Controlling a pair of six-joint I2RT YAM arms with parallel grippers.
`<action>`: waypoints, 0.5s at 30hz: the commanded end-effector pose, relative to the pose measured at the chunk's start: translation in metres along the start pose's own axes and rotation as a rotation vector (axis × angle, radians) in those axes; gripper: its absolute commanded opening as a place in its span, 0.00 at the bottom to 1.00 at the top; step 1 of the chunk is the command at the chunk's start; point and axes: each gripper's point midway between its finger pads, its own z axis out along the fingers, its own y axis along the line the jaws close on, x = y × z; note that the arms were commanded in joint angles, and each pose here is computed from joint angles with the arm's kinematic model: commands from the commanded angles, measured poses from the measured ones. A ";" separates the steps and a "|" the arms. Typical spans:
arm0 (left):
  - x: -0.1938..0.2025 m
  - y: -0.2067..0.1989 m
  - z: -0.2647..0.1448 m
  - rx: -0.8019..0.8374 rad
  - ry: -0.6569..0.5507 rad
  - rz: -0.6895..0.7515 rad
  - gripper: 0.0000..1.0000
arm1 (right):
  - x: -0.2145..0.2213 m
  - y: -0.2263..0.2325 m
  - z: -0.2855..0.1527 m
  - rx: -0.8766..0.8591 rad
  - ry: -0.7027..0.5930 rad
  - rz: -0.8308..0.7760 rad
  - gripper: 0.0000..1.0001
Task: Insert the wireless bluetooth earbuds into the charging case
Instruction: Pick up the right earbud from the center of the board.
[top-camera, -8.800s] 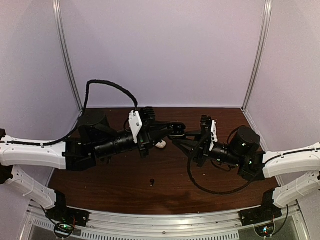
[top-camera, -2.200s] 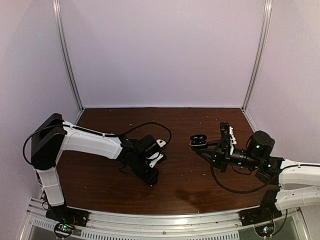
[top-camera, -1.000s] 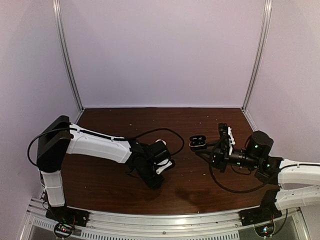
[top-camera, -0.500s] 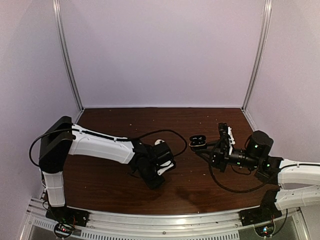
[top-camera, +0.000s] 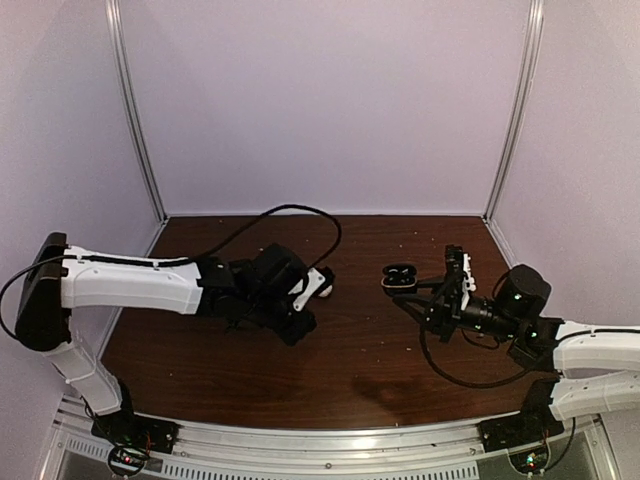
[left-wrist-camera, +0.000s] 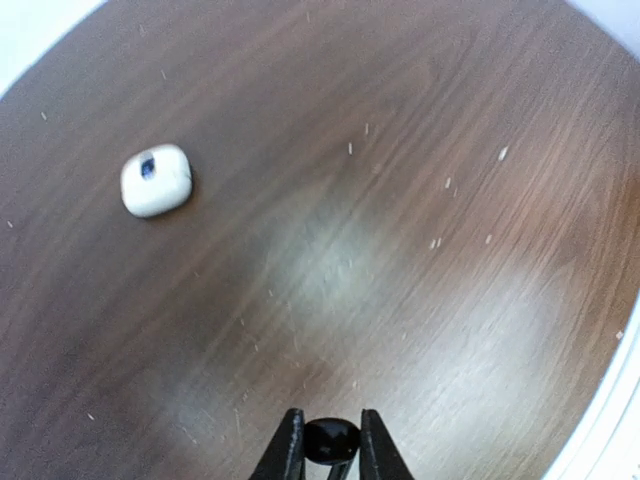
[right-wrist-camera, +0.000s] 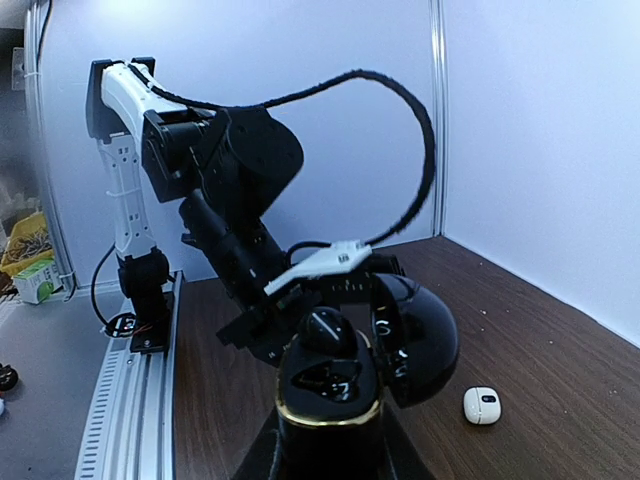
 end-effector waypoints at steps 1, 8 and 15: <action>-0.083 -0.002 -0.064 0.043 -0.410 -0.013 0.12 | -0.021 -0.004 -0.001 0.022 -0.109 -0.090 0.00; -0.136 -0.012 -0.169 0.140 -0.832 0.036 0.13 | -0.032 -0.002 0.003 0.012 -0.182 -0.177 0.00; -0.155 -0.033 -0.223 0.245 -1.070 0.117 0.13 | -0.044 -0.008 0.012 0.041 -0.250 -0.237 0.00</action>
